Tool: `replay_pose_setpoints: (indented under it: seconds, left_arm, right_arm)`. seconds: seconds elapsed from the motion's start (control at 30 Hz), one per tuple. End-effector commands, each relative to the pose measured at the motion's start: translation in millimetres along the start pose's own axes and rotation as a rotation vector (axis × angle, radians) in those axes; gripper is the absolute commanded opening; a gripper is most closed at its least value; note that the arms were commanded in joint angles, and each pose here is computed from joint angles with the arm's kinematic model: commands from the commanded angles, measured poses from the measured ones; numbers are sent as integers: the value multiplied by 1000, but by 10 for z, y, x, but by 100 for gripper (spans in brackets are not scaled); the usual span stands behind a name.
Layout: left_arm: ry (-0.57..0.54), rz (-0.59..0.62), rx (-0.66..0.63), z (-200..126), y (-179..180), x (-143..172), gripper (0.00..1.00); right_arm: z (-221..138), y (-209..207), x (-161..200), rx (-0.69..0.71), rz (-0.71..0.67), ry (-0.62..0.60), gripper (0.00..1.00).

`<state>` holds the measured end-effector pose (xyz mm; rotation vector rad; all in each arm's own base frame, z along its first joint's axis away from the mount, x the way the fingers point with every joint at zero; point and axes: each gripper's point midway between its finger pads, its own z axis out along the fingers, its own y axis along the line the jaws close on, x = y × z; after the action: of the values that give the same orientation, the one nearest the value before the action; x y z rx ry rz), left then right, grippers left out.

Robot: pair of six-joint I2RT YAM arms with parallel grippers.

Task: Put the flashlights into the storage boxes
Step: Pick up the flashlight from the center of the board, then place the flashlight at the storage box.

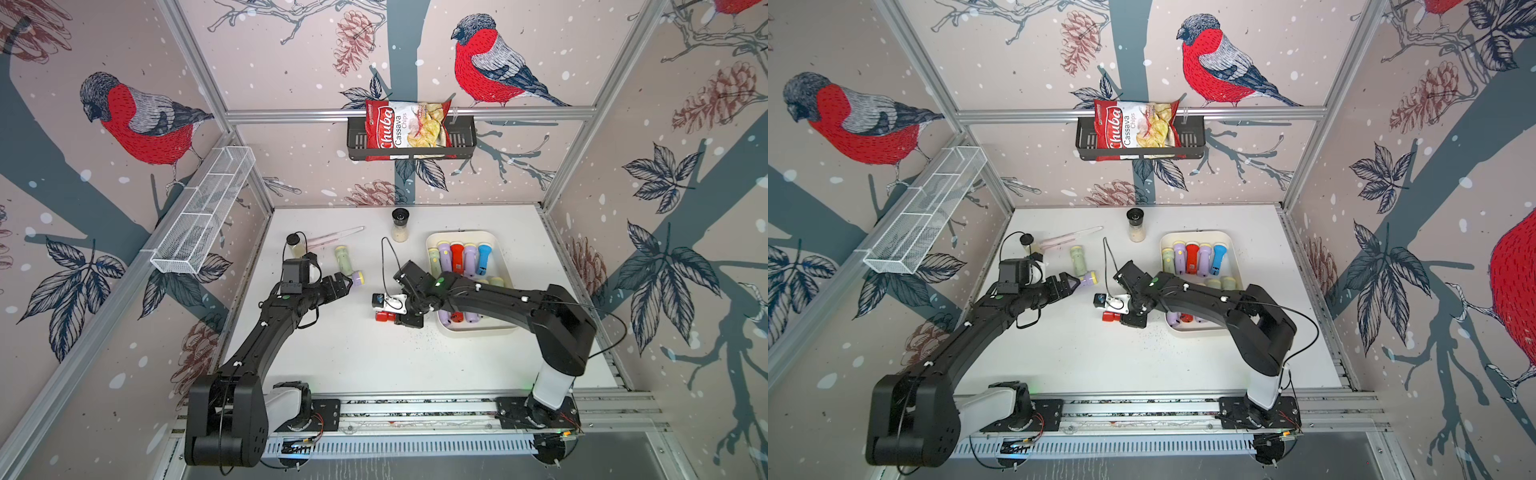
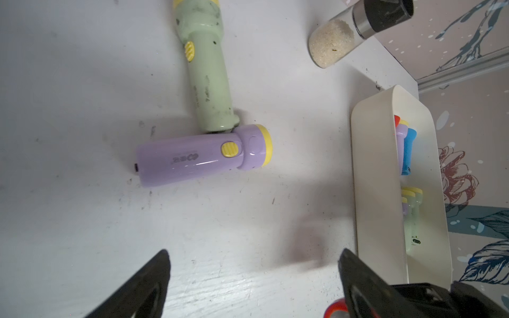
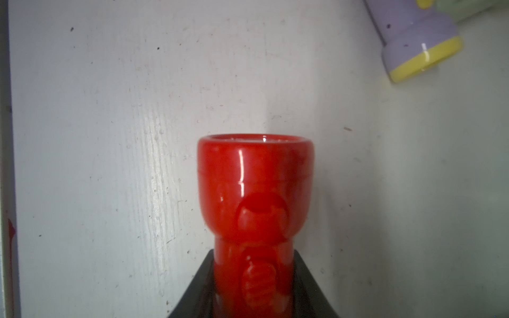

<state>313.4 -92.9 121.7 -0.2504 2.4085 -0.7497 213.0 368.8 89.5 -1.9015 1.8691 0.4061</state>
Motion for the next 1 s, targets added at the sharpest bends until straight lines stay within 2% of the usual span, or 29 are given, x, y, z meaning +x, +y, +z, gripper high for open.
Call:
replay_pose_setpoints:
  seconds: [0.0,0.23,0.4,0.5,0.6,0.77,0.97]
  left_arm:
    - [-43,27,25,43,-164,-93,94]
    - [-10,57,83,328,-547,-35,93]
    - [43,96,118,566,-882,51,93]
    - [68,115,136,699,-1034,105,93]
    - [98,127,147,818,-1143,153,93]
    - [126,139,161,936,-1271,213,93]
    - [148,143,179,1008,-1343,243,93]
  right_arm:
    - [-189,-48,-109,-11,97,-114,27]
    - [-643,-438,223,41,401,-296,22]
    - [-1023,-810,651,49,763,-420,23]
    - [-1172,-946,899,58,945,-468,24]
    - [-1254,-985,1032,60,1072,-507,25]
    - [-1144,-919,1252,82,1279,-474,30]
    - [-932,-707,1487,80,1404,-406,35]
